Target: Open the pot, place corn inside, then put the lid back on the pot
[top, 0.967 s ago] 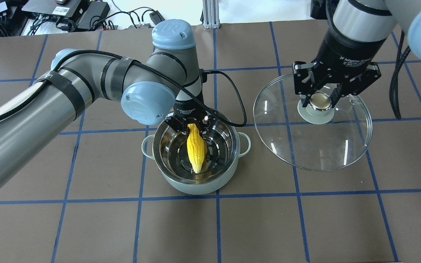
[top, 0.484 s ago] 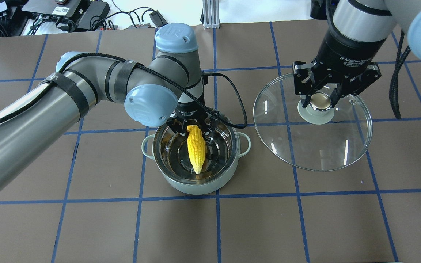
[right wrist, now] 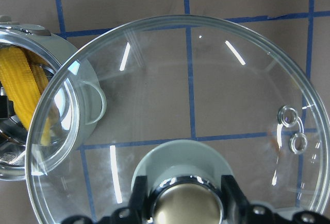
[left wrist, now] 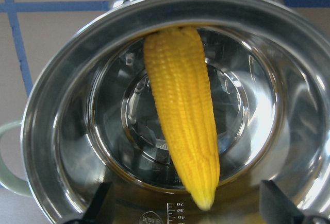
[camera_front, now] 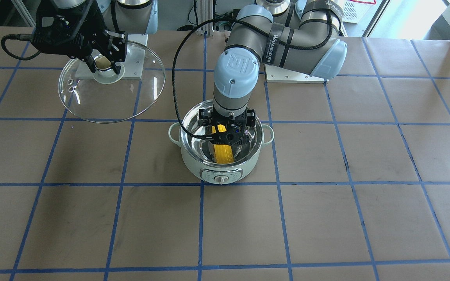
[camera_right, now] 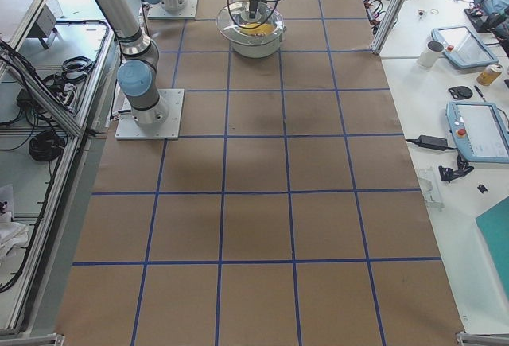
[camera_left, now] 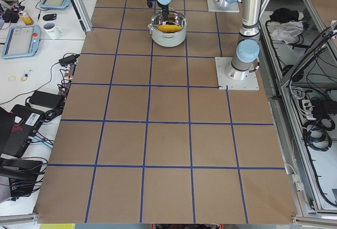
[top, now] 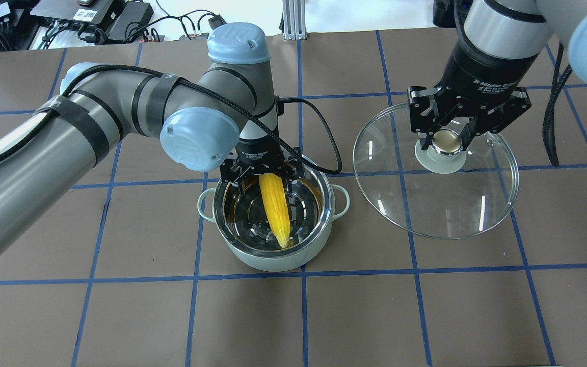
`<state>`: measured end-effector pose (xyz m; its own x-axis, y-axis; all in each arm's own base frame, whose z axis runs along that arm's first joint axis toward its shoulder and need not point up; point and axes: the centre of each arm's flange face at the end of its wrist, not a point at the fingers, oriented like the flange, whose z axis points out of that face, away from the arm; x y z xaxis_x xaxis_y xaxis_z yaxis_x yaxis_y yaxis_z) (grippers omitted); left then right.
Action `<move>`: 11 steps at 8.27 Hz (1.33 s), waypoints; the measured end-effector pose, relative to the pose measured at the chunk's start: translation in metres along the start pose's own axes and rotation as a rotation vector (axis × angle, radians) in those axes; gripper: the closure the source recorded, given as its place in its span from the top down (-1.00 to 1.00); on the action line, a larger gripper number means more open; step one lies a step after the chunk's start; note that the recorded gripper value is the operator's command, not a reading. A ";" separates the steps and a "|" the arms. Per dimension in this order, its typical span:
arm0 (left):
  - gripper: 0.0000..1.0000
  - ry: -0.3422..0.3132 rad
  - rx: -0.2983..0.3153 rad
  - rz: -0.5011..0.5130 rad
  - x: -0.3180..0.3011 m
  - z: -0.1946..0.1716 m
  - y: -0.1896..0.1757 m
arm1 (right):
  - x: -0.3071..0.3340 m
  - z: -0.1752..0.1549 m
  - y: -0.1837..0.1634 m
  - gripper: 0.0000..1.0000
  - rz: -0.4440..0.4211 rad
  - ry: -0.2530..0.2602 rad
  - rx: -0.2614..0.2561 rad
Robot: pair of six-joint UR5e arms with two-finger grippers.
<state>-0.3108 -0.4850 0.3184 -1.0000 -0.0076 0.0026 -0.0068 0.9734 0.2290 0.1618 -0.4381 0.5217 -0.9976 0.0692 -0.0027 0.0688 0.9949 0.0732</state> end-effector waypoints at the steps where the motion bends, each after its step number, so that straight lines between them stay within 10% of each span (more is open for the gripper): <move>1: 1.00 0.008 0.021 -0.005 -0.007 -0.018 0.001 | 0.000 0.000 0.000 -0.79 0.000 0.000 0.000; 7: 1.00 -0.045 0.141 0.002 -0.132 -0.142 -0.032 | 0.000 0.001 -0.001 -0.80 0.000 0.001 0.000; 11: 1.00 -0.088 0.177 0.033 -0.160 -0.162 -0.033 | -0.004 0.002 0.000 -0.81 0.010 -0.005 -0.004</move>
<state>-0.1495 -0.5529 0.4681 -0.9961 0.0377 -0.0799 0.0334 0.9979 0.0550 0.1657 -0.4383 0.5193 -0.9968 0.0798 -0.0071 0.0790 0.9939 0.0771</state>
